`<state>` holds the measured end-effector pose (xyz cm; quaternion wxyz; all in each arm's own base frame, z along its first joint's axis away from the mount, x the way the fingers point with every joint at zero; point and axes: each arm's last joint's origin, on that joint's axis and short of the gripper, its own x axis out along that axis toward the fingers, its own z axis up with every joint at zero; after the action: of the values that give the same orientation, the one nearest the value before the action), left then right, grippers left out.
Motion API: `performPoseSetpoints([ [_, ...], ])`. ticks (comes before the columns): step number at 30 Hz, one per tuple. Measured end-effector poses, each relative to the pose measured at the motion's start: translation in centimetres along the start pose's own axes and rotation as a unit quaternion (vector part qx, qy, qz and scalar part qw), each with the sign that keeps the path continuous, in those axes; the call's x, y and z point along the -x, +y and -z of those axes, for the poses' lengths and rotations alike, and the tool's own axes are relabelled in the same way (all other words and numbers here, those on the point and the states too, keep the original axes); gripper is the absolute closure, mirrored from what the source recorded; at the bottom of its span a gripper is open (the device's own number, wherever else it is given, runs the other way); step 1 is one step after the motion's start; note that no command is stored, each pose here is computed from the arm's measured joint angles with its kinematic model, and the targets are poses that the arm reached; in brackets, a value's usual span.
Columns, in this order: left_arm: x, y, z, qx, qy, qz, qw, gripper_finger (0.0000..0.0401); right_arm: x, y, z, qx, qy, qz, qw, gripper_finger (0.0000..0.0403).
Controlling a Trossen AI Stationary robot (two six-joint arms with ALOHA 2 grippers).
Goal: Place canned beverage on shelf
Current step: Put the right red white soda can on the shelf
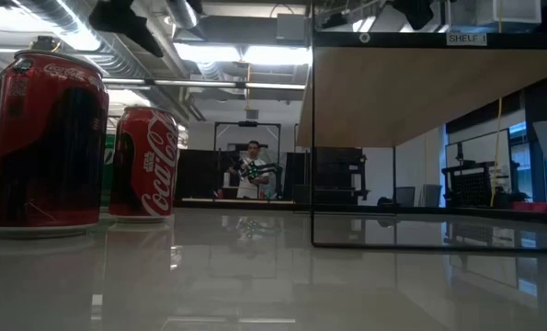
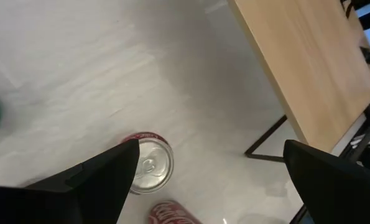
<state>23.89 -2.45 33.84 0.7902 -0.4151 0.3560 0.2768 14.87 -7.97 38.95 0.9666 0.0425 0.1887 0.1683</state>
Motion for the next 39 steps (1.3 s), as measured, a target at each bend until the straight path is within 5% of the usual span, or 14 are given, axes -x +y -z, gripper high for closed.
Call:
performPoseSetpoints([
  [10,-2.6,-3.1,-0.3,-0.027,0.087,-0.006,0.996,0.0012,0.0,0.0,0.0,0.0,0.0,0.0,1.0,0.0029],
  [22,-4.8,-4.9,-0.6,-0.056,0.173,-0.194,0.964,0.0012,0.0,0.1,0.3,-0.014,0.013,0.001,1.0,0.0029],
  [39,-6.5,-4.5,-0.3,-0.04,0.14,-0.246,0.958,0.0012,0.0,0.0,0.5,-0.017,0.023,0.015,0.999,0.0029],
])
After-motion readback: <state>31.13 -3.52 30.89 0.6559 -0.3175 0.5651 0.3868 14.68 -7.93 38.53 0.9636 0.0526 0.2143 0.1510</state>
